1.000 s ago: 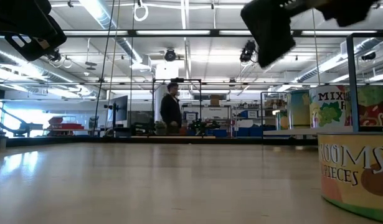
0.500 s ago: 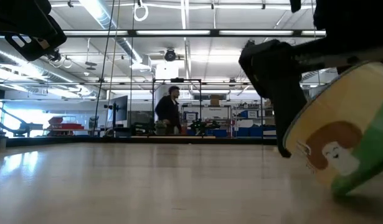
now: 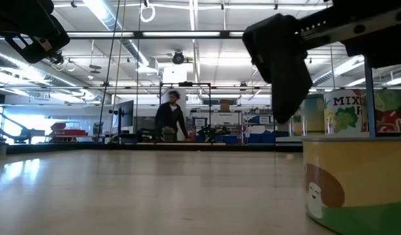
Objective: Pick and place cans onto a shelf
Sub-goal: Put the canned mushrooms on the shelf
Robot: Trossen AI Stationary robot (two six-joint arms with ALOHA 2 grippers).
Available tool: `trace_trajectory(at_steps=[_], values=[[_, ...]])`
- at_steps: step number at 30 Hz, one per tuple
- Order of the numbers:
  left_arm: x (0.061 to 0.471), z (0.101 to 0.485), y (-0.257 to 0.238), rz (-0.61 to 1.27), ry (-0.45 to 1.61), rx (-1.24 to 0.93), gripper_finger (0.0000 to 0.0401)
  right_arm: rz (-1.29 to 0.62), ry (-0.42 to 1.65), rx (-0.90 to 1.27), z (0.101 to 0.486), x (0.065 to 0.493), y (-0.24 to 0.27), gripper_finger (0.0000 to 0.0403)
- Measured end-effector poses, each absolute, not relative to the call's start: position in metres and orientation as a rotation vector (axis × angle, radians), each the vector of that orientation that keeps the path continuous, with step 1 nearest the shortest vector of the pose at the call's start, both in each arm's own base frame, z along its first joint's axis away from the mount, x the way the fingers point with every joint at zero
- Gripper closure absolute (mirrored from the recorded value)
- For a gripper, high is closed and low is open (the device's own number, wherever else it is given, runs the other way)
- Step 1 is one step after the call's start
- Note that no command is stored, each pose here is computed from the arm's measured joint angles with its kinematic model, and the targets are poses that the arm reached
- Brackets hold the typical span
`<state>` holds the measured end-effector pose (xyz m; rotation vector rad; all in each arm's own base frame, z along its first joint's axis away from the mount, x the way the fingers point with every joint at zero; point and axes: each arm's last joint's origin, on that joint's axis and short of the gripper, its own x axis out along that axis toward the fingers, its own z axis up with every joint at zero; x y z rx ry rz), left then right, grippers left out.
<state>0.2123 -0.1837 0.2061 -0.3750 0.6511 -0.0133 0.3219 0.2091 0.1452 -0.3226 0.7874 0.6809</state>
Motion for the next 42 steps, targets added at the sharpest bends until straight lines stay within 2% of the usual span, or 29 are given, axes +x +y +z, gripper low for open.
trace_trajectory(at_steps=[10,17,21,25,30,42], values=[[0.214,0.208,-0.184,-0.022,0.631,-0.394,0.0378,0.667,0.848,-0.299,0.119,0.327,0.209,0.0016],[0.215,0.209,-0.184,-0.021,0.623,-0.402,0.0378,0.617,0.925,-0.232,0.127,0.329,0.21,0.0035],[0.215,0.209,-0.184,-0.022,0.62,-0.405,0.0378,0.603,1.027,-0.317,0.138,0.337,0.22,0.0036],[0.215,0.209,-0.184,-0.023,0.618,-0.406,0.0378,0.649,1.025,-0.373,0.146,0.351,0.232,0.0037],[0.215,0.209,-0.184,-0.023,0.618,-0.406,0.0378,0.659,1.104,-0.436,0.133,0.362,0.237,0.0037],[0.215,0.209,-0.184,-0.023,0.618,-0.406,0.0378,0.613,1.095,-0.453,0.147,0.365,0.236,0.006]])
